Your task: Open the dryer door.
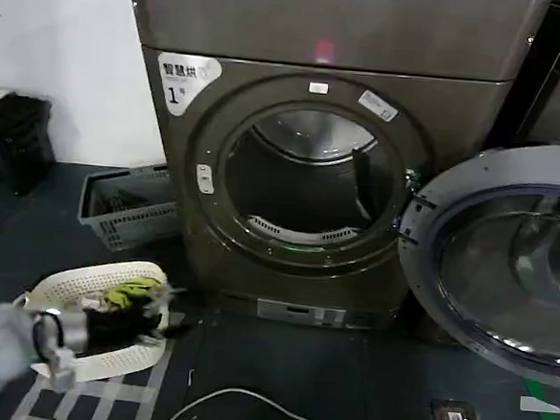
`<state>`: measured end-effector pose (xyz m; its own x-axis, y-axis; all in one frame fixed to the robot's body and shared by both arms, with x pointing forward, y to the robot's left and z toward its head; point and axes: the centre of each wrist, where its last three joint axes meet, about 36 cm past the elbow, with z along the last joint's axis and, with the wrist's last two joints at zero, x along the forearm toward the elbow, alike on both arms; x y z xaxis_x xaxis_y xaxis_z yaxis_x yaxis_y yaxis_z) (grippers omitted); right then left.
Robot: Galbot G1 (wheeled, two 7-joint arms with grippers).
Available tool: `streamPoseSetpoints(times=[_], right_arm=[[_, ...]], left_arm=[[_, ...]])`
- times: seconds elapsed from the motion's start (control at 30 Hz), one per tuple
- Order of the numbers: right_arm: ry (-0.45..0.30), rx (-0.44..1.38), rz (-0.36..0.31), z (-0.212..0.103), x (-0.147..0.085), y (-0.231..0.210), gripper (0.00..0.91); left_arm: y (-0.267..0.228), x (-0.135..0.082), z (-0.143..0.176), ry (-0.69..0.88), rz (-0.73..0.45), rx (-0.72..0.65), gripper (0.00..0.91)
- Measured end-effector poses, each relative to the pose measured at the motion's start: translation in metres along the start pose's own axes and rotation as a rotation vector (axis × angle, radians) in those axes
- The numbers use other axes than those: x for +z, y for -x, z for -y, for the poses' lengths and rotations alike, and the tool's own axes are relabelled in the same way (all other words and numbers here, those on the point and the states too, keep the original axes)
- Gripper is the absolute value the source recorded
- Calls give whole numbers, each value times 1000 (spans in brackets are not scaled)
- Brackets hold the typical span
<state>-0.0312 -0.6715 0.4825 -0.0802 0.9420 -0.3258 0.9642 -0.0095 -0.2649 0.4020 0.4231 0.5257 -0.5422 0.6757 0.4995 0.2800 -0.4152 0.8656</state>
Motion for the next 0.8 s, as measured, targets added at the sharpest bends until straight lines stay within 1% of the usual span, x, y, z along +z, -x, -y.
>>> streamPoseSetpoints(times=[0.13, 0.2, 0.3, 0.57, 0.8], right_arm=[[5, -9, -8, -3, 4, 0, 907], [6, -13, -14, -5, 6, -1, 907], [12, -19, -21, -8, 8, -2, 907], [14, -24, -27, -10, 16, -8, 907], [29, -34, -24, -13, 20, -14, 907]], left_arm=[[-28, 26, -3, 225, -39, 179, 907], [-38, 35, -7, 321, -57, 254, 907], [-51, 47, -15, 444, -143, 368, 907], [-51, 55, -22, 660, -208, 592, 907], [-37, 59, -26, 745, -234, 663, 907]])
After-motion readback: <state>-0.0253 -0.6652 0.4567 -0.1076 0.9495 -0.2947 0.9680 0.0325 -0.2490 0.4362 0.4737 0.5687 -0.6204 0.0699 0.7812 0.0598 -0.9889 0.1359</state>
